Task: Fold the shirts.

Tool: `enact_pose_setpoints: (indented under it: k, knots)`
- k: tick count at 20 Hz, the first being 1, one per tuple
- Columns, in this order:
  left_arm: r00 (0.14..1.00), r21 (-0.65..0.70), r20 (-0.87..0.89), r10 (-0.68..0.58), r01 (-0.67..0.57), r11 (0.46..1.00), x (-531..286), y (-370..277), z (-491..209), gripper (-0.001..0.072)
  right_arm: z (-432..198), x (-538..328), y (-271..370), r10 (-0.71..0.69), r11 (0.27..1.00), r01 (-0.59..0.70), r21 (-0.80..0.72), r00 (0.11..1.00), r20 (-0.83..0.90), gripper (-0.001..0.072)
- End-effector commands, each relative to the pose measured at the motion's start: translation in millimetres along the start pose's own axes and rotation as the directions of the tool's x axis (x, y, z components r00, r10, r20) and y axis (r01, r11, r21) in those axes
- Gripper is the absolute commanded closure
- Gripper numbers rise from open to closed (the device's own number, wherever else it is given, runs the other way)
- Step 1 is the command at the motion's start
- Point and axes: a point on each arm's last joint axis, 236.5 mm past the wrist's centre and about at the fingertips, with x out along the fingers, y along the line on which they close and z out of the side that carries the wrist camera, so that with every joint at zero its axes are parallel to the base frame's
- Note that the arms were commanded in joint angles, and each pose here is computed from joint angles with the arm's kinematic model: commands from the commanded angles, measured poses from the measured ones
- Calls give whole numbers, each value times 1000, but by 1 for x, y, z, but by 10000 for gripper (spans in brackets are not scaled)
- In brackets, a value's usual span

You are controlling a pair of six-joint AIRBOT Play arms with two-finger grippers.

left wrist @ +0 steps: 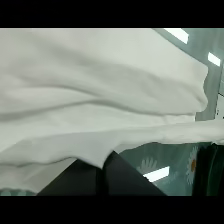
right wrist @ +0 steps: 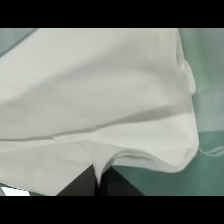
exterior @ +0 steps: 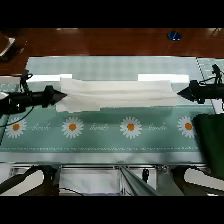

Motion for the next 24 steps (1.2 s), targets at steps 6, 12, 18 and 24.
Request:
enact_pose_setpoints:
  k: [6,12,18,24]
  knots:
    - [998,-78,-67,-3,-2,997,86,11,66,677,53,79,-2,43,998,-42,47,999,-25,689]
    - [990,-39,-140,5,-10,999,86,22,70,201,66,71,5,127,992,-127,13,990,-65,295]
    - [926,-36,-281,251,-272,962,-27,87,60,201,74,5,-68,-71,993,75,91,996,-52,295]
    - [963,72,65,262,-267,961,-14,27,35,201,52,48,-87,-176,973,187,134,981,-87,295]
